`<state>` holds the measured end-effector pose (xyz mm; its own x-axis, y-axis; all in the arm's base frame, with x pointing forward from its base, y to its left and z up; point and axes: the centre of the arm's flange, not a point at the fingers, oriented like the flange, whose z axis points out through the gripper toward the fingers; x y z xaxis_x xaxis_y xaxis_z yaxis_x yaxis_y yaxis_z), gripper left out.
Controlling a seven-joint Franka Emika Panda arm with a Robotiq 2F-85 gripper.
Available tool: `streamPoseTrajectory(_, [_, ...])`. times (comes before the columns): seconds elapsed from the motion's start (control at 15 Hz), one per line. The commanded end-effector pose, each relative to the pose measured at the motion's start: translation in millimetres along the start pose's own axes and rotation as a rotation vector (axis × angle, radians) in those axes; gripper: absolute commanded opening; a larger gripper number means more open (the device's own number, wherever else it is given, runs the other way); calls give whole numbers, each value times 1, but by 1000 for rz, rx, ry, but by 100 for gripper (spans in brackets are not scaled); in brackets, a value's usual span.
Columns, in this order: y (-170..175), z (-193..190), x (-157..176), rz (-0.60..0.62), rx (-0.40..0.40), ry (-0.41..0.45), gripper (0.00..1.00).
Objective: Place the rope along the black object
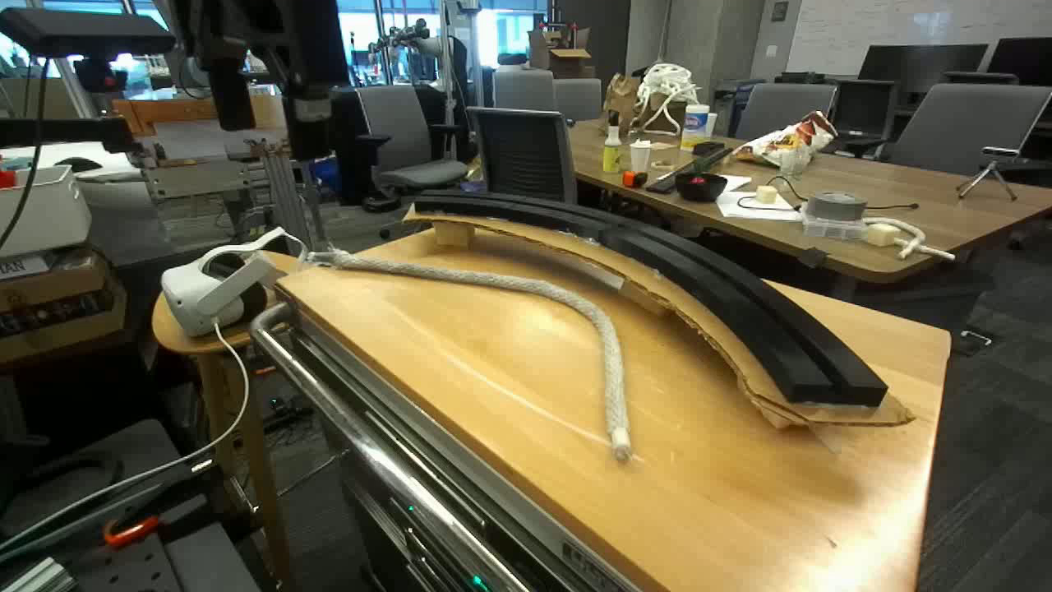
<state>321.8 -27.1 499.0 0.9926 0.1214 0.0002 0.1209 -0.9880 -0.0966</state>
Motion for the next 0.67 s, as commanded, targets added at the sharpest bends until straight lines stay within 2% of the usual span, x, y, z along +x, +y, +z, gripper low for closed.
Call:
streamPoseTrajectory(0.0, [0, -1, 0, 0, 0, 2, 100])
streamPoseTrajectory(0.47, [0, -3, 0, 0, -1, 8, 100])
streamPoseTrajectory(0.53, [-3, -13, -2, -13, -28, 27, 100])
streamPoseTrajectory(0.6, [-6, -18, -6, -94, -57, 18, 100])
